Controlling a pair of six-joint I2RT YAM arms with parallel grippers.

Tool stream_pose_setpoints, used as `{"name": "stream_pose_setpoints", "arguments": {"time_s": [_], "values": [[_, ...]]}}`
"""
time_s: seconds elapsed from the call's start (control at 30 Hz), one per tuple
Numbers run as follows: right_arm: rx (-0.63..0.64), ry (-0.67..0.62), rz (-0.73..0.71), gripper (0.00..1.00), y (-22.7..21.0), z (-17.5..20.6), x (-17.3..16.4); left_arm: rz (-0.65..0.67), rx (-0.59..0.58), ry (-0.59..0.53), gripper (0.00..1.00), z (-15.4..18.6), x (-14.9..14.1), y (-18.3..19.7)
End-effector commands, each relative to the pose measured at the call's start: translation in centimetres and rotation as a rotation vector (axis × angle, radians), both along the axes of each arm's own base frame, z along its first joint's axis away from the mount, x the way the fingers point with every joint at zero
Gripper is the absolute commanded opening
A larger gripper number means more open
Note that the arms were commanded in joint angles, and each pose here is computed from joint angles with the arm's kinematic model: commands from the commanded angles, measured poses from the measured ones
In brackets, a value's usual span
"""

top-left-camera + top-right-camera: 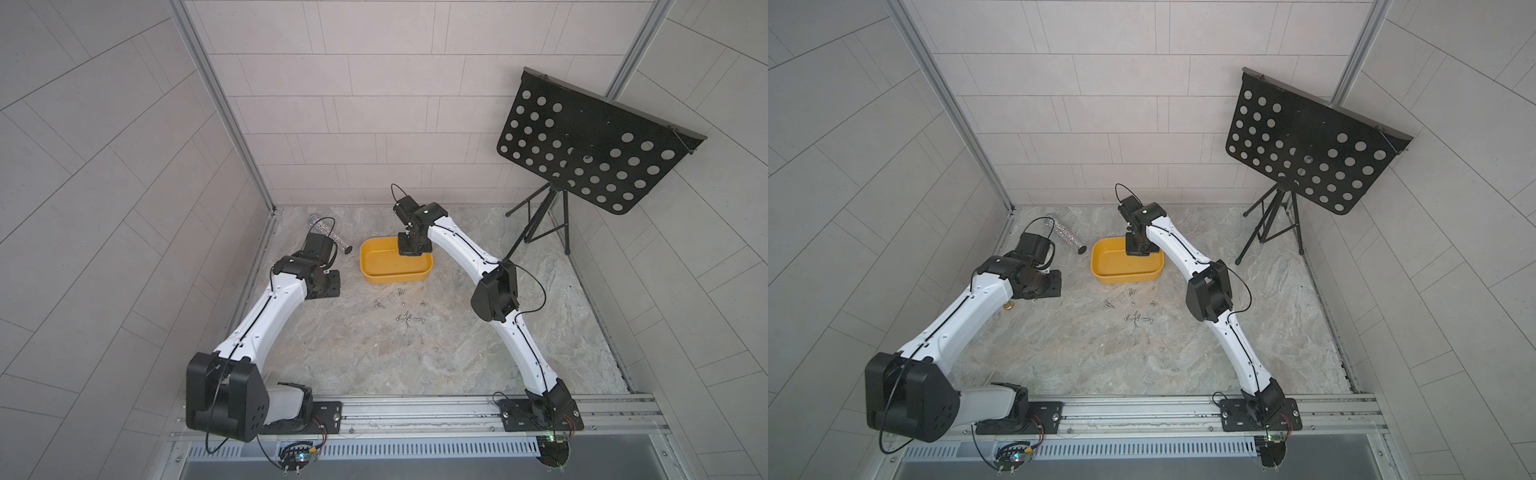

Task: Put the screws on the desktop into the storage box
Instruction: Place the screw in the storage box, then pick up the screw from the center of the board.

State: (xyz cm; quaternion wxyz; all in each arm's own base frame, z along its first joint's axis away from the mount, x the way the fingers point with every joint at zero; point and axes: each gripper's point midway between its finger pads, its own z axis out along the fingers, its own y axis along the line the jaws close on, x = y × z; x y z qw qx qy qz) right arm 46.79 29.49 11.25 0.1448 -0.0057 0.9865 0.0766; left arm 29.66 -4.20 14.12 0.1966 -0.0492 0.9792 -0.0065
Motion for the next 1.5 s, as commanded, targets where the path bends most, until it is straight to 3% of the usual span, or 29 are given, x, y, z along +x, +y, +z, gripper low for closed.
{"name": "stream_pose_setpoints", "arguments": {"time_s": [0.0,0.07,0.27,0.53,0.67,0.97,1.47], "values": [[-0.008,-0.007,0.003,0.12,-0.9,2.2,-0.7,-0.002,0.003,0.001,0.55,0.0,-0.4,0.3],[-0.01,-0.014,0.028,0.26,-1.0,3.3,-1.4,-0.001,0.004,-0.004,0.58,0.1,-0.4,0.3],[-0.01,-0.129,0.091,0.4,-1.8,6.6,-5.1,0.0,0.003,-0.012,0.61,0.2,-0.4,0.3],[-0.031,0.01,0.134,0.42,-5.7,3.1,-13.9,-0.011,-0.021,0.005,0.62,-0.4,-0.5,-0.2],[-0.045,0.007,0.126,0.43,-7.6,2.7,-16.2,-0.028,-0.072,0.039,0.63,-1.3,-0.9,-1.4],[-0.053,0.118,0.169,0.43,-6.8,-0.7,-17.9,-0.021,-0.037,0.047,0.63,-1.6,-0.9,-1.0],[-0.073,0.2,0.174,0.39,-3.6,-5.6,-18.0,-0.007,-0.017,0.052,0.63,-1.7,-1.0,-0.4]]}}
